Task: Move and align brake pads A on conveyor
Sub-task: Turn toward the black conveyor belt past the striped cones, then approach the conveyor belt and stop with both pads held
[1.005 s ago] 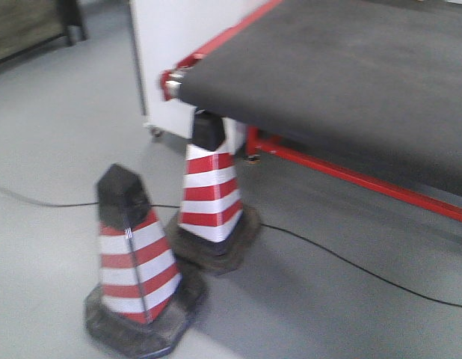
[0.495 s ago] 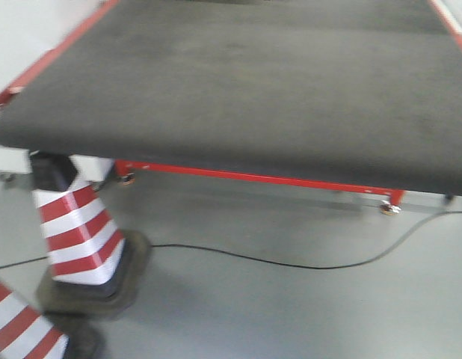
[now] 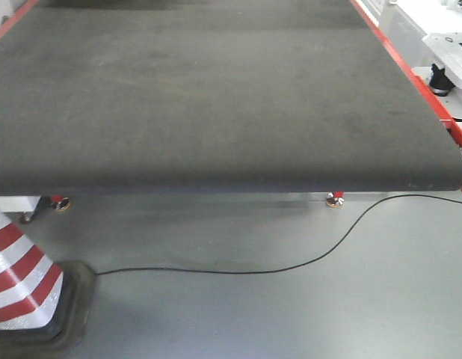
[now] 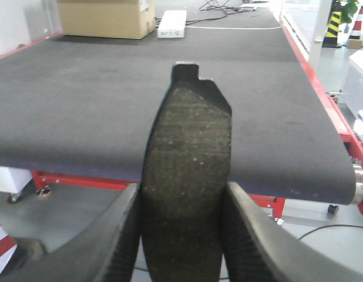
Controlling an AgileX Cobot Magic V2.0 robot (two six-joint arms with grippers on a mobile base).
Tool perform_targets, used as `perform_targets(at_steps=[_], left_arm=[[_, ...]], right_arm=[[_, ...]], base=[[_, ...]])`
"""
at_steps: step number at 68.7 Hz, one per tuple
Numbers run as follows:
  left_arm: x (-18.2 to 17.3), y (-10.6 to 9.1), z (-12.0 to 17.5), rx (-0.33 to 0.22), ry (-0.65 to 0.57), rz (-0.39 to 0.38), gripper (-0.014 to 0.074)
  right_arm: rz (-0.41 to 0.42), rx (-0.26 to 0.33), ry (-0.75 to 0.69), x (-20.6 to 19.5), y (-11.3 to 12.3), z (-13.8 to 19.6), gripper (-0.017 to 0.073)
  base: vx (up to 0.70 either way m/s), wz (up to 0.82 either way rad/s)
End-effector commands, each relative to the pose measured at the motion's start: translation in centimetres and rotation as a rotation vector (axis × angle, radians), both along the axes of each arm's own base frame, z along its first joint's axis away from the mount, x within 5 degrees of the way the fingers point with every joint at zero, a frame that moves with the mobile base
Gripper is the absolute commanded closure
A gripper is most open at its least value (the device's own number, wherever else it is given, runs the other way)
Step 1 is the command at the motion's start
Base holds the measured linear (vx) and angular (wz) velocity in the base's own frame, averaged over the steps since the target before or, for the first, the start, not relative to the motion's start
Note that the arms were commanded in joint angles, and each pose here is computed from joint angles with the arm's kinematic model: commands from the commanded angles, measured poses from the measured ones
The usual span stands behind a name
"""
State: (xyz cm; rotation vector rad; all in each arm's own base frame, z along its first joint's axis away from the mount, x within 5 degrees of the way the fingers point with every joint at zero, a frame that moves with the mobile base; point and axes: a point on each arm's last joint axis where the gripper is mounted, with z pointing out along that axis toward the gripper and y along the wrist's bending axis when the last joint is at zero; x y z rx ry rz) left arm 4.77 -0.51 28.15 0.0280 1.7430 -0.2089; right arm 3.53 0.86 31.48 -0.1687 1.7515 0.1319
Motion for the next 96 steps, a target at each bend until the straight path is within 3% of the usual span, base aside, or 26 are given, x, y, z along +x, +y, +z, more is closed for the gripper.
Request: perform_targets(at_steps=[1, 96], left_arm=[[0.01, -0.13, 1.70, -0.021, -0.108, -0.016, 0.0599], [0.01, -0.13, 1.70, -0.021, -0.108, -0.016, 0.0599]], right_arm=[[-0.004, 0.011, -0.113, 0.06, -0.05, 1.70, 0.0564], [-0.004, 0.011, -0.113, 0.06, -0.05, 1.70, 0.0564]], base=[[0.21, -0.14], [0.34, 0.01]])
